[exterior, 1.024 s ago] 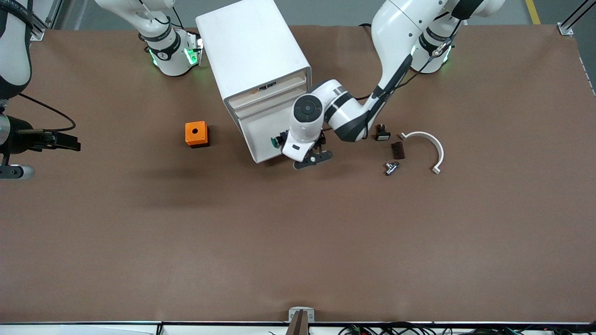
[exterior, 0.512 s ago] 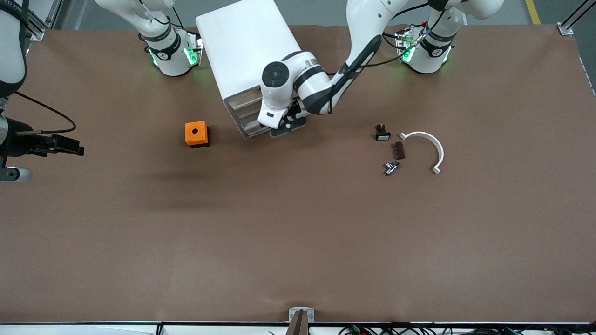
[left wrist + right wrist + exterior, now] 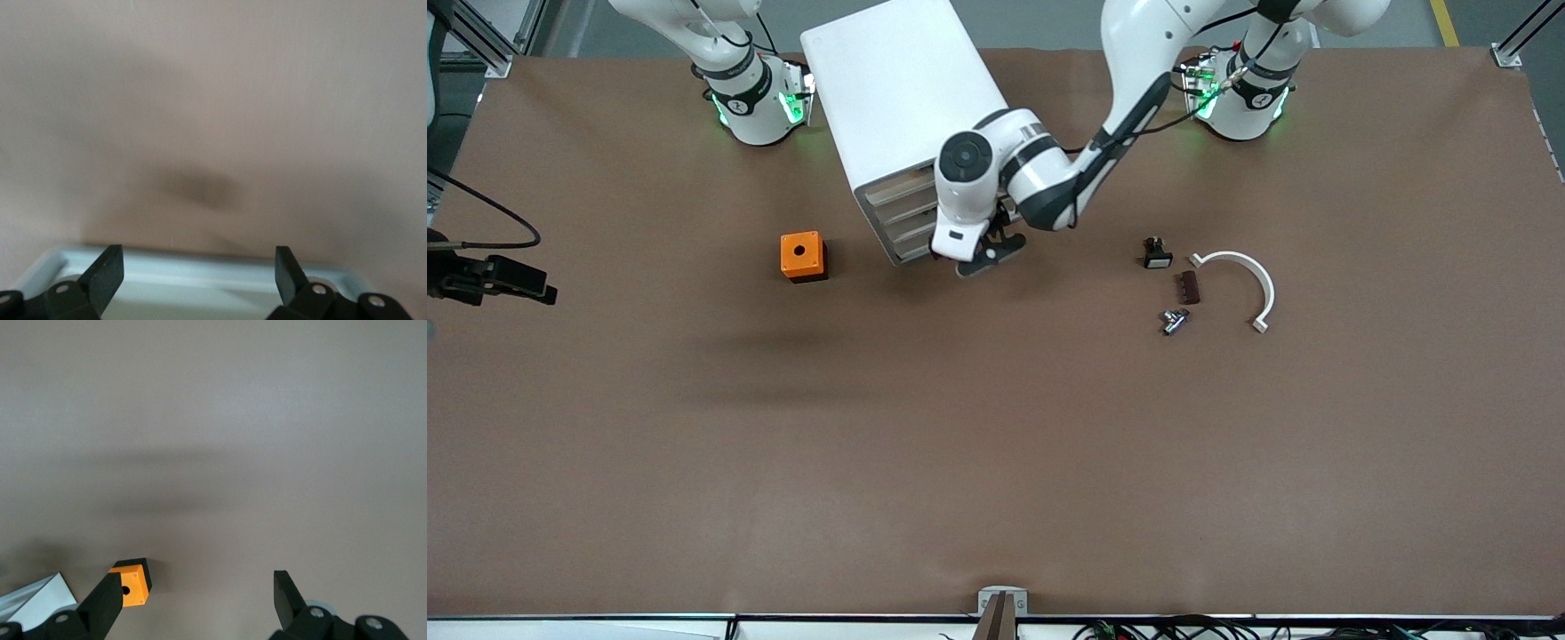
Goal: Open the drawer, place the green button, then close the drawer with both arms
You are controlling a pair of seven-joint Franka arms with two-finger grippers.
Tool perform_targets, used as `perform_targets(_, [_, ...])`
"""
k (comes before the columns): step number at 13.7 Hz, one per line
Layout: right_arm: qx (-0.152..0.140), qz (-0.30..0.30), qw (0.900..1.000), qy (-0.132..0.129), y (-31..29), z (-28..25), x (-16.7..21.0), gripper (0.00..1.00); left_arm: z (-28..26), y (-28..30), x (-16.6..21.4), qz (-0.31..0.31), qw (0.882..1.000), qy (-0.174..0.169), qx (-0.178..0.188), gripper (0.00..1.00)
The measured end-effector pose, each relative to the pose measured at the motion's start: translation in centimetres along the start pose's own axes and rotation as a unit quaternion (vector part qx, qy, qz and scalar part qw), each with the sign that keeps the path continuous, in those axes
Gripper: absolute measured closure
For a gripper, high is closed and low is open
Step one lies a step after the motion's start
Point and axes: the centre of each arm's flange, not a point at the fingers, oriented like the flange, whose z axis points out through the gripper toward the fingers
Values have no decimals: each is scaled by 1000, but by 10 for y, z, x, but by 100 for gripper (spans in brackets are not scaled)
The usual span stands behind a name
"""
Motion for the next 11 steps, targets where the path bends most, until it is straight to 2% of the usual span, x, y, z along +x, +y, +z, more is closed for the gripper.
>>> perform_targets(1, [2,1,1000,1,1,-6,-2,0,-18,-4,32,-5,1000,2,-3,0])
perform_targets(4, [7,2,1000,-19,1,-16,-15,0,-84,-31,132,4,1000,11,-15,0])
perform_targets(7, [10,10,999,-30,10,-27,-29,0,-164,-89,226,32,999,27,-24,0])
perform_targets(11, [13,15,1000,-17,15,-48,-53,0,-253,-181,300,39,998,43,-21,0])
